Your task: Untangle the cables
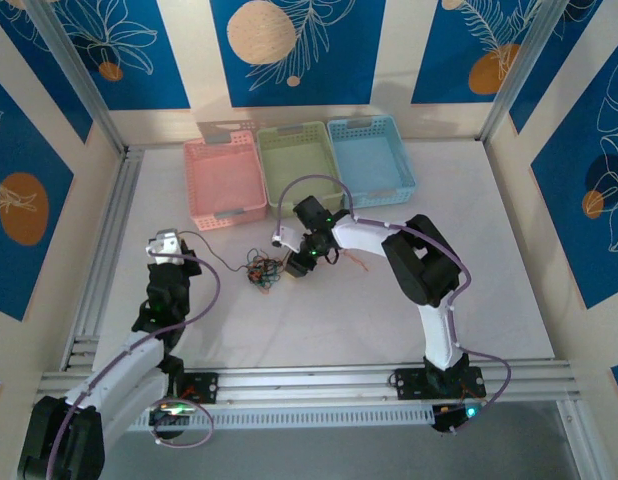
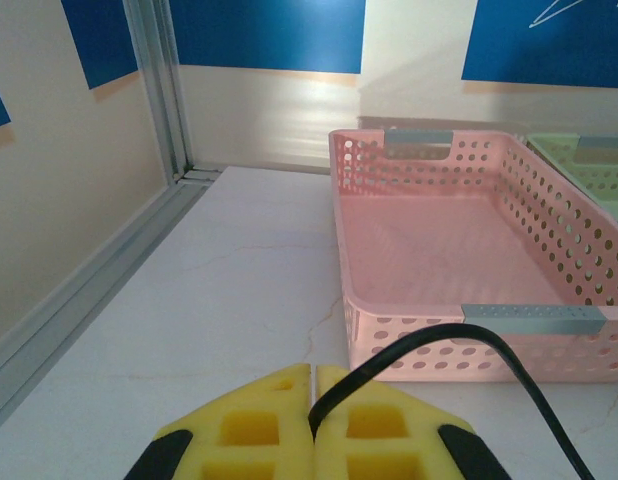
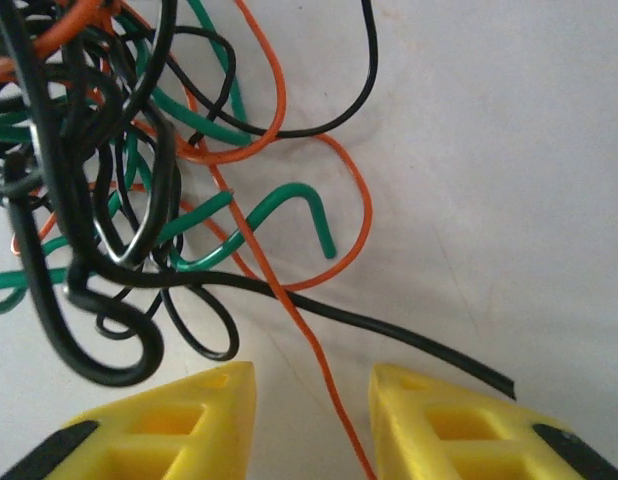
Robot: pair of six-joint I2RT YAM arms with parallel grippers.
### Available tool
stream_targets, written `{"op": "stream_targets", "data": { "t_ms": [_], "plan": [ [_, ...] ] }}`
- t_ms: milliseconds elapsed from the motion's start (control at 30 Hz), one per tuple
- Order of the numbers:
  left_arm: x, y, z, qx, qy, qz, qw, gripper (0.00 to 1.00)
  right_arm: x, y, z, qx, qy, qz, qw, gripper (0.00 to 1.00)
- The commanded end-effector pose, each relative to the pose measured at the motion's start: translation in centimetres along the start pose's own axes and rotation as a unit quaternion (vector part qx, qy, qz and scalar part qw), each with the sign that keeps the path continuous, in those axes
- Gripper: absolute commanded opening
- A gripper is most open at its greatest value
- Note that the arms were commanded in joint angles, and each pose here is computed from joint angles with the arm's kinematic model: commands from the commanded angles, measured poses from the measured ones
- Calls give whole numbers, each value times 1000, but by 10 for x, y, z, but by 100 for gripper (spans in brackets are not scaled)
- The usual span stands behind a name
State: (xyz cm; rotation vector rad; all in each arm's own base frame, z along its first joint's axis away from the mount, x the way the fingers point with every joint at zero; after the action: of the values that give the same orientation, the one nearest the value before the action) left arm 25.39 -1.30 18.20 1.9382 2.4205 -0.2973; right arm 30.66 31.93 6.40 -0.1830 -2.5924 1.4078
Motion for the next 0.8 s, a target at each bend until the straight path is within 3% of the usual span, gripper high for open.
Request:
{"op": "stream_targets", "data": {
  "t_ms": [0,333,567,767],
  "plan": [
    [0,0,-5,-14,-12,4,1000,0,2,12,2,-1,-17,-3,1000,31],
    [0,-1,-6,-15,-15,3,1000,0,6,7,4,-14,-41,22,999,0],
    [1,-1,-6,-16,-15,2,1000,0,-17,-33,-3,-87,-6,110,990,0],
    [3,-2,-7,-17,-16,-5,1000,0,-61,-74,12,-124,86,223,963,0]
  ]
}}
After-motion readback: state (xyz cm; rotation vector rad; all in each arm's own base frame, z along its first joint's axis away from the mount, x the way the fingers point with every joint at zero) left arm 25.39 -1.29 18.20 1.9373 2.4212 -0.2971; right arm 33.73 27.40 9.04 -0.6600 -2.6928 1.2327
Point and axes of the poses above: each hand's point on the last joint's axis, 136 mm out from that joint toward the fingers, its own y axis out along the fingers, its own x axis along the line the jaws close on, z = x × y, the point moved 5 cm from there along -y, back along the fingers, and after that the axes turned 6 degrees about -y, right-handed, at the moved point
